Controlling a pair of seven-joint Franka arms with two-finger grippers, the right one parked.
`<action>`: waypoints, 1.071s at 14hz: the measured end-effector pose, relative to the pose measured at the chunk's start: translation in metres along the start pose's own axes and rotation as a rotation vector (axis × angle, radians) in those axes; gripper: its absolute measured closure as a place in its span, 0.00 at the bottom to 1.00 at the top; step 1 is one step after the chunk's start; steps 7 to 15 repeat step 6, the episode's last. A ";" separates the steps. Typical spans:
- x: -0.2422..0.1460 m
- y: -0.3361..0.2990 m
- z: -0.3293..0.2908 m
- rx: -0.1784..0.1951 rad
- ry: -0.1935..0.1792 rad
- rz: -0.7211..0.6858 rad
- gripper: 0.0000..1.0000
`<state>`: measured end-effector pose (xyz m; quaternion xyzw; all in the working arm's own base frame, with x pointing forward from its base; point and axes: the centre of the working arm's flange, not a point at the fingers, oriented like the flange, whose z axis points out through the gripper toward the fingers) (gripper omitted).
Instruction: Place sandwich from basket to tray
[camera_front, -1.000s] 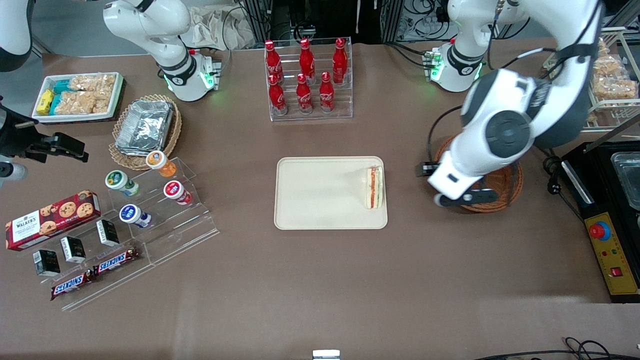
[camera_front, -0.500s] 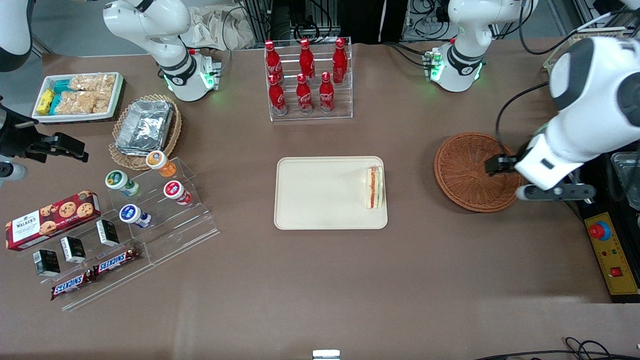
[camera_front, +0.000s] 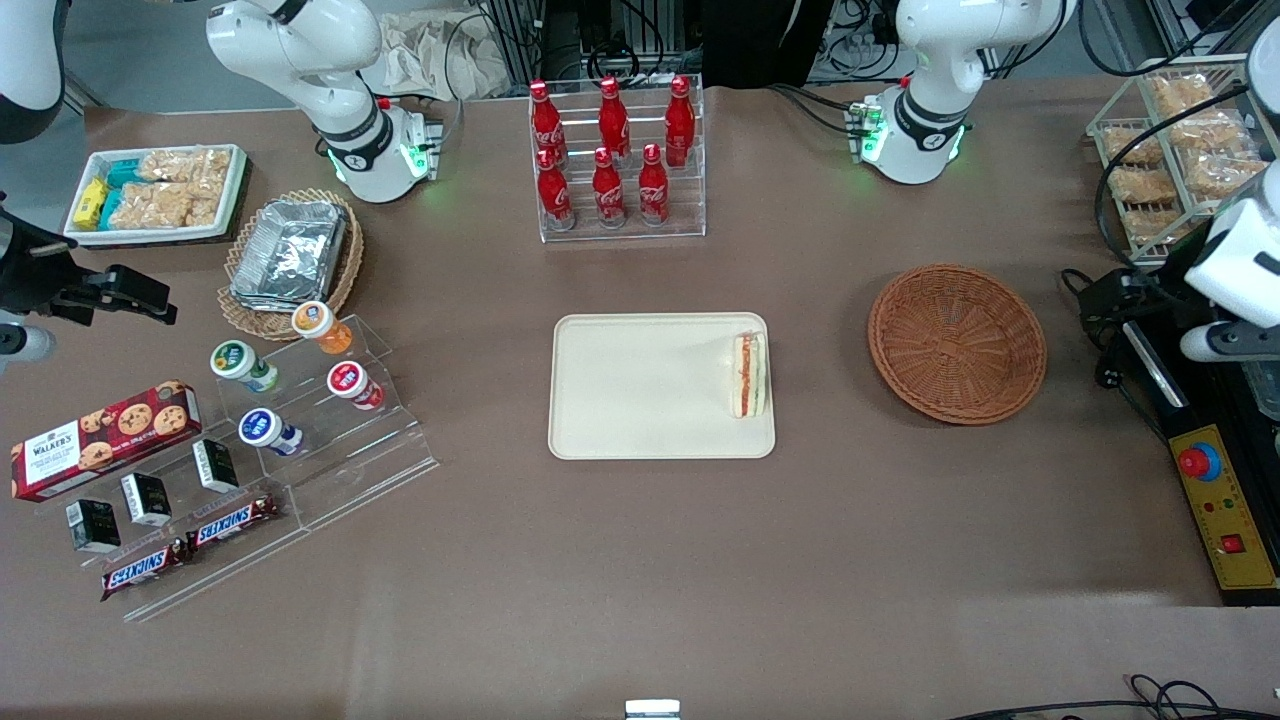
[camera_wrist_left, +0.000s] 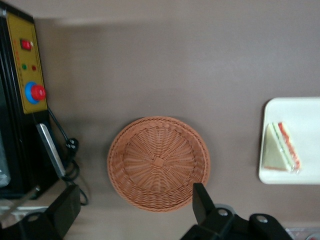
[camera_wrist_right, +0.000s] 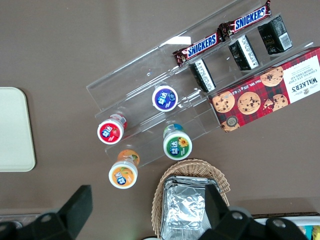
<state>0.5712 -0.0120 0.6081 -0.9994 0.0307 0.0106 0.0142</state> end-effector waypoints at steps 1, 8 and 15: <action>-0.001 -0.003 -0.001 0.000 -0.002 0.020 0.00; -0.001 -0.006 -0.001 0.000 -0.005 0.034 0.00; -0.001 -0.006 -0.001 0.000 -0.005 0.034 0.00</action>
